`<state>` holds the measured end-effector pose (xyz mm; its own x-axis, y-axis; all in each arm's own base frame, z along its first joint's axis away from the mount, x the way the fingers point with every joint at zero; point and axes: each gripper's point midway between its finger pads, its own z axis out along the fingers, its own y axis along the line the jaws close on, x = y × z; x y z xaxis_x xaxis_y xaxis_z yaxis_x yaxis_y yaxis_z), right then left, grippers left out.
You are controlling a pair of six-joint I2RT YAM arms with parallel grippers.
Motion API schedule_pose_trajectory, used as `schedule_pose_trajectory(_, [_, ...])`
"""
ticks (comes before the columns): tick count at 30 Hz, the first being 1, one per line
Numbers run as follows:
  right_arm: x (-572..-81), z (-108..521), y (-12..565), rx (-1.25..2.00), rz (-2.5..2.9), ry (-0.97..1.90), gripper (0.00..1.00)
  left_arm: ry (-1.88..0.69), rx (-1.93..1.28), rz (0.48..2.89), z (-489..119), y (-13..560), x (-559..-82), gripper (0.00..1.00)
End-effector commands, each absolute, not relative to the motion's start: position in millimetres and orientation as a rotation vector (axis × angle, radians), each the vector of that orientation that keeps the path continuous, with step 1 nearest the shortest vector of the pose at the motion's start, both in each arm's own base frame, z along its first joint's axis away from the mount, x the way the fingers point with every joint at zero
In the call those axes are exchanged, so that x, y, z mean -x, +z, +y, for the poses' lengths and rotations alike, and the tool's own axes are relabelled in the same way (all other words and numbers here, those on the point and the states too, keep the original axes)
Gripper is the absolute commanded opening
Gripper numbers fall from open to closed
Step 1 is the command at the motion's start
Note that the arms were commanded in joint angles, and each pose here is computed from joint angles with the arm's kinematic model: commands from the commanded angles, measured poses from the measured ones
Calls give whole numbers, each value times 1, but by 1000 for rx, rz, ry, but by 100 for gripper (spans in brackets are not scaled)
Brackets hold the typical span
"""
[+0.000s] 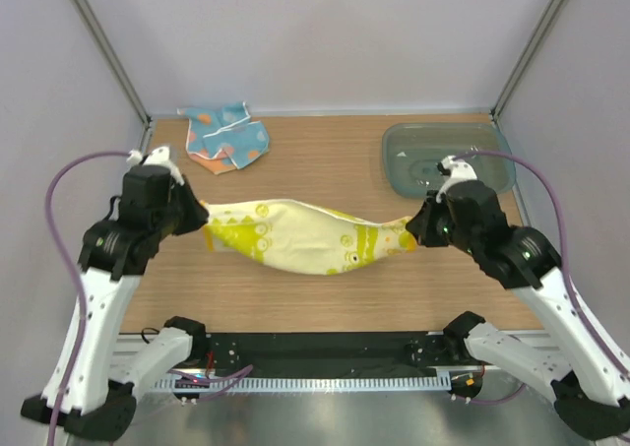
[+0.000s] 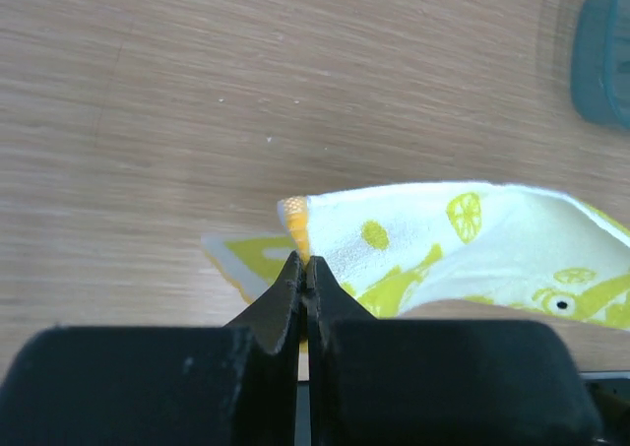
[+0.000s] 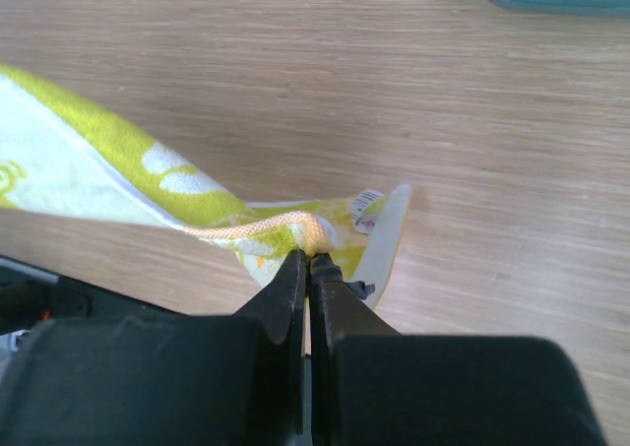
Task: Roll the towels
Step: Flatten the towel
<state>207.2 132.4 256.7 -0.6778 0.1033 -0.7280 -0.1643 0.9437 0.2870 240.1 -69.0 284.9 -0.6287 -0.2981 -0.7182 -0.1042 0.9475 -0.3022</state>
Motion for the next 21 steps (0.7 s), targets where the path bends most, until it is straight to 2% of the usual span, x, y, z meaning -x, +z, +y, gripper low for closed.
schedule_pose_trajectory(1, [-178,125,257,-40,2275,513,1,-279,328,2298,-53,277,-183,0])
schedule_pose_trajectory(4, [-182,119,237,-116,2331,444,1,-261,374,2303,-43,273,-158,1])
schedule_pose_trajectory(8, [-206,118,201,-167,2428,273,1,-381,328,2377,-69,251,-170,2])
schedule_pose_trajectory(12, [-247,131,189,-168,2438,199,1,-401,345,2417,-84,229,-207,1])
schedule_pose_trajectory(21, [-360,156,144,-140,2523,97,1,-68,399,2570,-54,171,-307,0])
